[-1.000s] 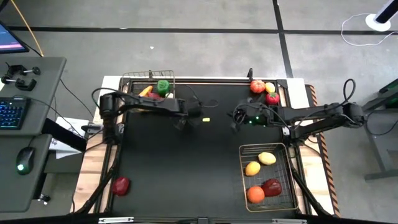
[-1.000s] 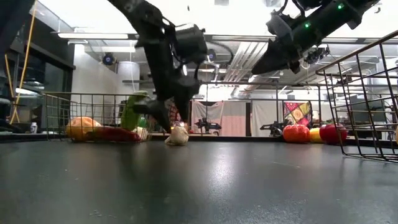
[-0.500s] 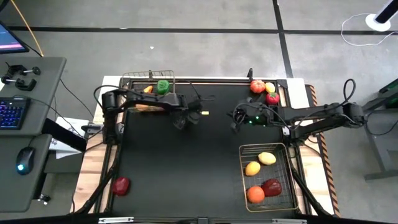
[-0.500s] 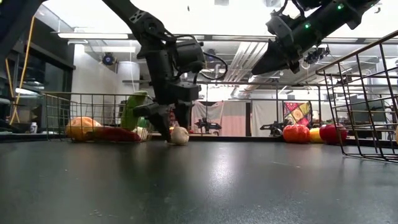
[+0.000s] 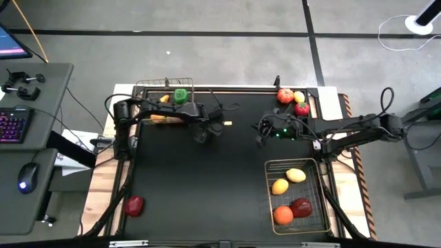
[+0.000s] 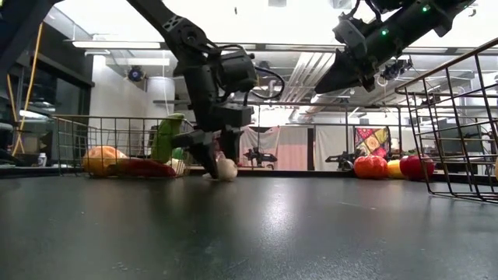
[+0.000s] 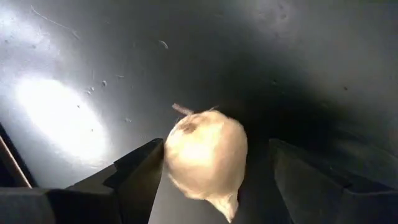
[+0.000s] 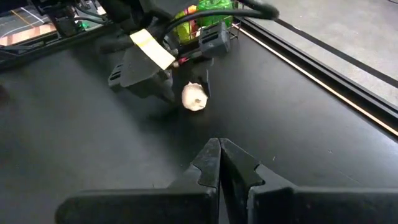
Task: Sort produce into baskets
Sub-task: Put the white garlic into the top wire basket, then put the red apple into the bottom wire basket
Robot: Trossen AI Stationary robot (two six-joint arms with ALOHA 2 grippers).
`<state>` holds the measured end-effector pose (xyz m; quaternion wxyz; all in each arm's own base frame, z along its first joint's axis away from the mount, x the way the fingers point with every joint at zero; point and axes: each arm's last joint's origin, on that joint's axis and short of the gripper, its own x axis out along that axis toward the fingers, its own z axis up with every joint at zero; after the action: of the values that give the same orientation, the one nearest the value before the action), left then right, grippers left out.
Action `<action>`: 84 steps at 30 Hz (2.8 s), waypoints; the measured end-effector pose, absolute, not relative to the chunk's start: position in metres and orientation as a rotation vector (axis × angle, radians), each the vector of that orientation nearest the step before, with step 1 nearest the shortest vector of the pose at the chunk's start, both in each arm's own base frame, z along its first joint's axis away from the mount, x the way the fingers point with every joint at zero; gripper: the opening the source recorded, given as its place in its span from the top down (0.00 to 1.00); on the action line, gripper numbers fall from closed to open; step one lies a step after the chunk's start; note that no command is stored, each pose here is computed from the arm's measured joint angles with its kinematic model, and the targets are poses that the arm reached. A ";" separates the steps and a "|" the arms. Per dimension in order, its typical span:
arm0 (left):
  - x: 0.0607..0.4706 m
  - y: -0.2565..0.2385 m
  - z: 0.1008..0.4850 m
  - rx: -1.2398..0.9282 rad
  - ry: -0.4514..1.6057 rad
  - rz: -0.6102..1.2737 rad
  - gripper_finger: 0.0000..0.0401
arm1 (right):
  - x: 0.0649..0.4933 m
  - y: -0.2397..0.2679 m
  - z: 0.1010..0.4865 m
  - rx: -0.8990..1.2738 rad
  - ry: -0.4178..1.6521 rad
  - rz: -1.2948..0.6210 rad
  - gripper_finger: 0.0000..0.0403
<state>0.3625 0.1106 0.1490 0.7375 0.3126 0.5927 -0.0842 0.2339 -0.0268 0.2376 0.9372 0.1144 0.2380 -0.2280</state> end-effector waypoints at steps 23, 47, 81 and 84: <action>0.344 0.095 0.250 0.491 1.263 -0.016 0.72 | 0.234 -0.027 0.238 0.235 0.487 -0.462 1.00; 0.215 0.117 0.322 0.238 1.129 0.836 0.57 | 0.234 -0.027 0.238 0.254 0.482 -0.467 1.00; 0.217 0.017 0.272 -0.461 1.342 0.534 0.28 | 0.234 -0.028 0.238 0.246 0.478 -0.495 1.00; 0.220 -0.034 0.246 -0.478 1.494 0.454 0.28 | 0.234 -0.028 0.238 0.246 0.478 -0.495 1.00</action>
<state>0.2196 -0.0340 0.2455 0.6849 -0.2135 0.6666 0.2027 0.2335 -0.0280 0.2376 0.9340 0.1203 0.2336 -0.2422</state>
